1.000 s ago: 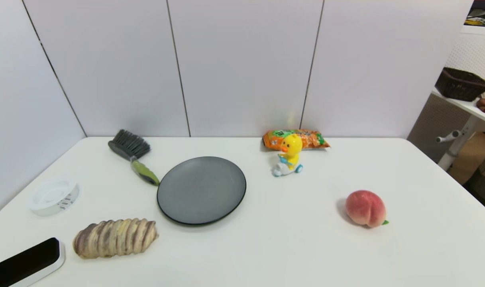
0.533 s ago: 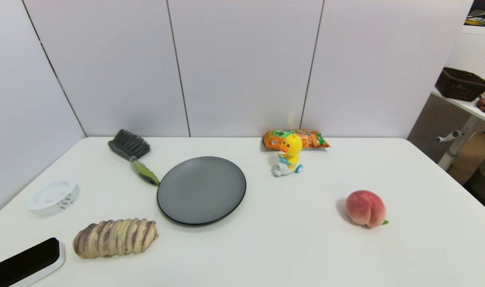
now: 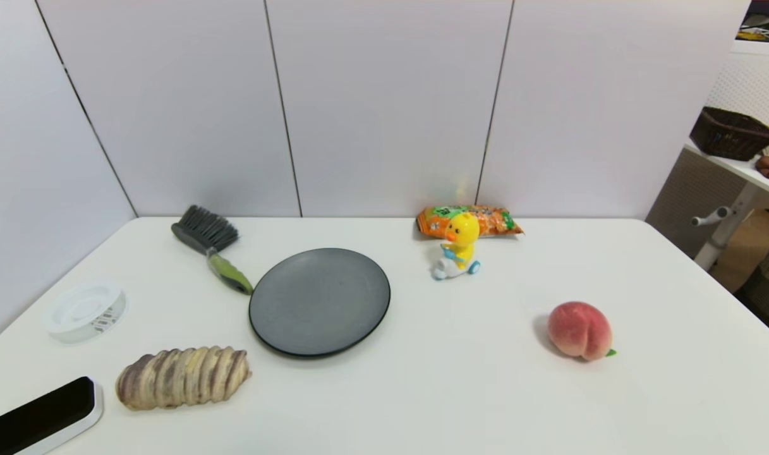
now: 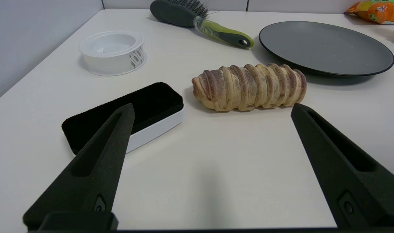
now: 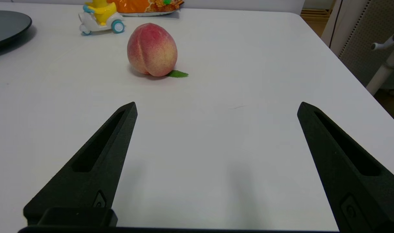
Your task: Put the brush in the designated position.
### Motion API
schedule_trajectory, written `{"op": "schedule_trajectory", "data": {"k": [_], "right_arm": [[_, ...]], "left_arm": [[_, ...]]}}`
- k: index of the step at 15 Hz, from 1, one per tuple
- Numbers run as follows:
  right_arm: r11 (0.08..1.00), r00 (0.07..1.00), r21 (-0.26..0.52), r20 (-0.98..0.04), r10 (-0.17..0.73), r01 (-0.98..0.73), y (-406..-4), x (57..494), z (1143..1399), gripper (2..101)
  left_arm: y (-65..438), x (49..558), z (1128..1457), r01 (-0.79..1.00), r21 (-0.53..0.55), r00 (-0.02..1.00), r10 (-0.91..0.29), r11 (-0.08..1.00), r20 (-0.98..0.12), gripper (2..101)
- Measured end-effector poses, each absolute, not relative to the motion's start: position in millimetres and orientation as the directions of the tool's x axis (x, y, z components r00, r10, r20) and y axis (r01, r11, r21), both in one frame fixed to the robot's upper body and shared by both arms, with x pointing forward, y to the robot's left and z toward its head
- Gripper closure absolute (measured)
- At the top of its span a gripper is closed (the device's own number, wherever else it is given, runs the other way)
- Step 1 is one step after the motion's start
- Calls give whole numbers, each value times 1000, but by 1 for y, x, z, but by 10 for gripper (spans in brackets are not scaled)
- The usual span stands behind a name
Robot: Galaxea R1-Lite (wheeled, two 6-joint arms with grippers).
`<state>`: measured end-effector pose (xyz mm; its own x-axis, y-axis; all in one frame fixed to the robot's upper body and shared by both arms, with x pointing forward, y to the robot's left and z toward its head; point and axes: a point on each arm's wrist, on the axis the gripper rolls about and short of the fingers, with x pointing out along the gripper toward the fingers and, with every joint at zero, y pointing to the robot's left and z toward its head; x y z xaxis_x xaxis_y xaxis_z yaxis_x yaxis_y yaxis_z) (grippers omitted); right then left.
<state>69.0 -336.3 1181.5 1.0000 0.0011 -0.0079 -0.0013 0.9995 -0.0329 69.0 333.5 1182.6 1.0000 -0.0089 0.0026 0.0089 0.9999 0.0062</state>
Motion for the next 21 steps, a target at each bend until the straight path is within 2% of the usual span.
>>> {"op": "schedule_trajectory", "data": {"k": [15, 18, 21], "right_arm": [[999, 1000, -33, -8, 1, -2, -336, 69, 1182, 43], [999, 1000, -33, -8, 2, -2, -336, 69, 1182, 43], [999, 1000, -33, -8, 2, -2, -336, 69, 1182, 43]], "left_arm": [[333, 69, 1183, 8, -1, 1000, -8, 1000, 2, 53], [334, 70, 1181, 3, -2, 999, -3, 1000, -34, 53], [334, 77, 1203, -8, -4, 998, 8, 1000, -57, 53]]}}
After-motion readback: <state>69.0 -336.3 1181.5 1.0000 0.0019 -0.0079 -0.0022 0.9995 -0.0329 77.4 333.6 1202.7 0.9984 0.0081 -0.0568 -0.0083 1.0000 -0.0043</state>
